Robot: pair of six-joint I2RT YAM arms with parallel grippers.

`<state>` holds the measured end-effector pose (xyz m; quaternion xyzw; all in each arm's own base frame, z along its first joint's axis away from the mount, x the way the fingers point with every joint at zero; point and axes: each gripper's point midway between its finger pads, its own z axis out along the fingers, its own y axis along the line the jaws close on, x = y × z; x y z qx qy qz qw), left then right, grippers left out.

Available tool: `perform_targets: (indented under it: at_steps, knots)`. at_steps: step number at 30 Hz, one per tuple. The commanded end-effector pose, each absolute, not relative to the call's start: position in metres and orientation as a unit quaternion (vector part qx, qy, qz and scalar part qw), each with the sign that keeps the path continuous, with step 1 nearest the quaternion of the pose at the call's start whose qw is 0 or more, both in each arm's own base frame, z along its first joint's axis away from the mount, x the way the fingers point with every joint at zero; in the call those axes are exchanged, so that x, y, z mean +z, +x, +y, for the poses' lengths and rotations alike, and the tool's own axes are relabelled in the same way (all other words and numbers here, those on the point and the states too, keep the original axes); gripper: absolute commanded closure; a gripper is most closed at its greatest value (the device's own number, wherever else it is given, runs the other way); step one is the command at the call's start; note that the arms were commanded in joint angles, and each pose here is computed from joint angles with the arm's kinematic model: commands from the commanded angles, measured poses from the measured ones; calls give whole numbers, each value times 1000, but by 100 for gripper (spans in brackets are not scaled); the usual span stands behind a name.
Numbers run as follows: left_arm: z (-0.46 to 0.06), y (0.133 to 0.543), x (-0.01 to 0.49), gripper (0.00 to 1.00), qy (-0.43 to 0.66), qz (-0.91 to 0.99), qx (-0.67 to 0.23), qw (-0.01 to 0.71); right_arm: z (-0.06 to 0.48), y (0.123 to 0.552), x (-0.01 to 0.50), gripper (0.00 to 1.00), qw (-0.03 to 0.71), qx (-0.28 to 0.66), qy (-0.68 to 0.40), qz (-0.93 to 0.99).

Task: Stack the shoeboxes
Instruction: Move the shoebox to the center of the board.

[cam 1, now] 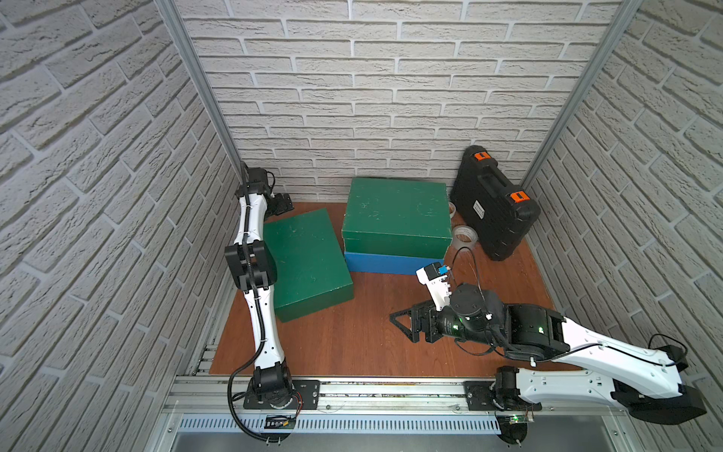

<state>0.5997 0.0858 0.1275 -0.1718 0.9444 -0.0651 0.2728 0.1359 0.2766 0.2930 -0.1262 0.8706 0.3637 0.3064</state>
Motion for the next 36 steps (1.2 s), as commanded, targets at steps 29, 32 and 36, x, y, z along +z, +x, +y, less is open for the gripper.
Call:
perform_targets:
  at_steps: [29,32,36]
  knots:
    - [-9,407,118,2,-251,926,-122,256,207,146,234,2,400,319,-92,854]
    - [-20,390,121,2,-242,925,-122,268,224,148,218,2,381,324,-90,861]
    - [-43,370,127,2,-216,926,-129,281,245,157,197,2,365,309,-77,875]
